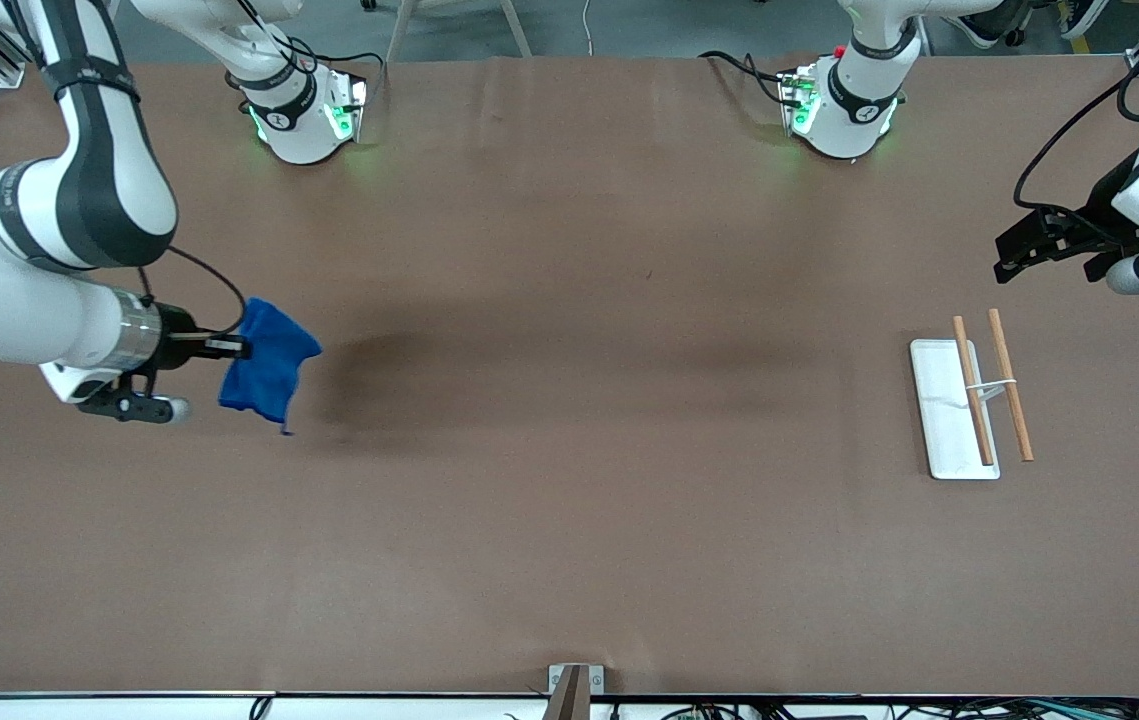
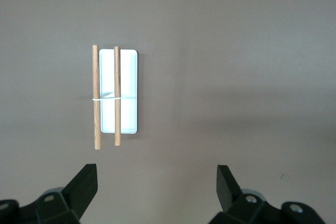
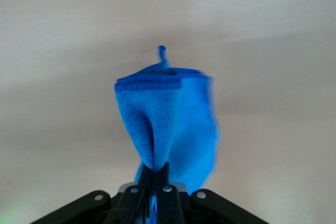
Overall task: Right arm passes towel to left arm to hang
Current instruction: 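Lift the towel with the right gripper toward the table's middle, then hold the towel up while the left gripper reaches toward it, then close the left gripper on the towel beside the right gripper, then open the right gripper while the left gripper carries the towel away, then lower the towel over the wooden dowels with the left gripper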
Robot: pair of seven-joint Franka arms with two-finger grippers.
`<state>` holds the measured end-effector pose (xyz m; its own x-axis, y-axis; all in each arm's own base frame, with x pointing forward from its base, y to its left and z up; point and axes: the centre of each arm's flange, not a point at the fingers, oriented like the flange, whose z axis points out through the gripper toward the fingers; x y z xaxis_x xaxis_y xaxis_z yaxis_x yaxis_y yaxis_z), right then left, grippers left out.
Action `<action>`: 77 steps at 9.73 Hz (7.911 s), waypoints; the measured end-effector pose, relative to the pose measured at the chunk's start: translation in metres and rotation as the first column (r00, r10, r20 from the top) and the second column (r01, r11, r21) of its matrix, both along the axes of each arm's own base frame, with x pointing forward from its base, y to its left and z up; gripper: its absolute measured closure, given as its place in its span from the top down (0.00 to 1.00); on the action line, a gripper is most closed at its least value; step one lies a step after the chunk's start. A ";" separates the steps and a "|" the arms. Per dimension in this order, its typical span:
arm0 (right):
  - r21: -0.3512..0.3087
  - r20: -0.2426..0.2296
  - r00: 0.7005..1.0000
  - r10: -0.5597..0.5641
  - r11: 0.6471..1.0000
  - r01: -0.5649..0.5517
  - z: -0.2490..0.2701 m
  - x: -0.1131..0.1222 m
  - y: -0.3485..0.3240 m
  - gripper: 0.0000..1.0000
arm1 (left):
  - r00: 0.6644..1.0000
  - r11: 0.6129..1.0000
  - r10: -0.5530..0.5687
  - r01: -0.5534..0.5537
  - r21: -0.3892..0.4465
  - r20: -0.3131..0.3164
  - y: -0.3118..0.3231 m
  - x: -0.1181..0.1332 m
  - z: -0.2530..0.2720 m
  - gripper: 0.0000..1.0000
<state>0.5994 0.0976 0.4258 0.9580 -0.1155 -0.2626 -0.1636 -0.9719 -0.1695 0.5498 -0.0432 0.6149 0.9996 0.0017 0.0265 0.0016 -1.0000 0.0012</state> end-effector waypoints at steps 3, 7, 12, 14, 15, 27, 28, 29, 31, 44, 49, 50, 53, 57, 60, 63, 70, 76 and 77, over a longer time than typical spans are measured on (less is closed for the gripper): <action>0.215 -0.018 0.999 -0.046 0.975 0.049 0.018 -0.002 0.079 0.07 | 0.999 0.999 -0.038 0.038 -0.019 -0.007 -0.015 -0.001 -0.003 1.00; 0.493 -0.056 0.995 -0.080 0.864 0.097 0.018 -0.015 0.188 0.07 | 0.997 0.992 -0.061 0.056 -0.112 -0.044 -0.038 -0.004 -0.015 1.00; 0.744 -0.190 0.965 -0.183 0.614 0.263 0.033 -0.057 0.315 0.07 | 0.983 0.922 -0.116 0.054 -0.384 -0.141 -0.063 -0.011 -0.057 1.00; 0.777 -0.235 0.955 -0.183 0.555 0.298 0.038 -0.076 0.345 0.07 | 0.965 0.858 -0.144 0.011 -0.514 -0.220 -0.077 -0.017 -0.096 1.00; 0.796 -0.260 0.952 -0.164 0.522 0.307 0.038 -0.080 0.357 0.07 | 0.954 0.817 -0.155 -0.022 -0.576 -0.256 -0.082 -0.020 -0.116 1.00; 0.872 -0.385 0.919 -0.085 0.293 0.393 0.054 -0.103 0.410 0.07 | 0.991 -0.025 -0.132 -0.030 -0.999 -0.026 -0.093 -0.073 -0.258 0.93; 0.871 -0.389 0.917 -0.086 0.291 0.396 0.053 -0.105 0.411 0.07 | 0.996 -0.068 -0.090 -0.006 -0.998 0.000 -0.093 -0.075 -0.261 0.93; 0.870 -0.390 0.916 -0.088 0.291 0.398 0.053 -0.107 0.413 0.07 | 0.998 -0.098 -0.056 0.017 -0.995 0.023 -0.093 -0.079 -0.265 0.91; 0.868 -0.395 0.914 -0.089 0.289 0.403 0.053 -0.110 0.416 0.07 | 0.998 -0.134 -0.003 0.064 -0.989 0.065 -0.095 -0.090 -0.275 0.89; 0.871 -0.409 0.908 -0.090 0.260 0.418 0.064 -0.115 0.427 0.07 | 0.990 -0.213 0.104 0.120 -0.970 0.100 -0.110 -0.092 -0.274 0.14; 0.868 -0.412 0.906 -0.092 0.261 0.422 0.063 -0.115 0.427 0.09 | 0.988 -0.212 0.114 0.123 -0.970 0.100 -0.106 -0.090 -0.274 0.04; 0.860 -0.422 0.900 -0.108 0.266 0.435 0.059 -0.114 0.426 0.22 | 0.988 -0.211 0.116 0.121 -0.970 0.098 -0.105 -0.090 -0.274 0.04; 0.857 -0.329 0.933 -0.145 0.370 0.359 0.038 -0.094 0.405 0.70 | 0.990 -0.176 0.099 0.115 -0.978 0.099 -0.101 -0.084 -0.270 0.04; 0.715 -0.152 0.967 -0.206 0.652 0.252 0.015 -0.019 0.306 1.00 | 0.994 0.025 -0.030 0.105 -0.994 0.105 -0.037 -0.066 -0.256 0.04; 0.428 -0.037 0.983 -0.182 0.886 0.180 0.012 0.008 0.217 1.00 | 0.993 0.276 -0.114 0.061 -0.959 0.030 0.023 -0.032 -0.215 0.04; 0.084 0.130 0.973 -0.193 0.980 0.183 0.030 0.039 0.076 1.00 | 0.985 0.597 -0.152 0.029 -0.802 -0.077 0.071 0.015 -0.185 0.04; -0.261 0.293 0.956 -0.015 0.961 0.095 0.192 -0.018 -0.133 1.00 | 0.961 0.901 -0.220 0.134 -0.412 -0.169 0.221 0.050 -0.204 0.04; -0.258 0.280 0.960 0.014 0.964 0.061 0.230 -0.058 -0.158 1.00 | 0.953 0.956 -0.206 0.148 -0.255 -0.222 0.291 0.075 -0.256 0.06; -0.258 0.280 0.960 0.019 0.965 0.056 0.229 -0.058 -0.155 1.00 | 0.962 0.971 -0.153 0.103 -0.218 -0.227 0.290 0.082 -0.267 0.14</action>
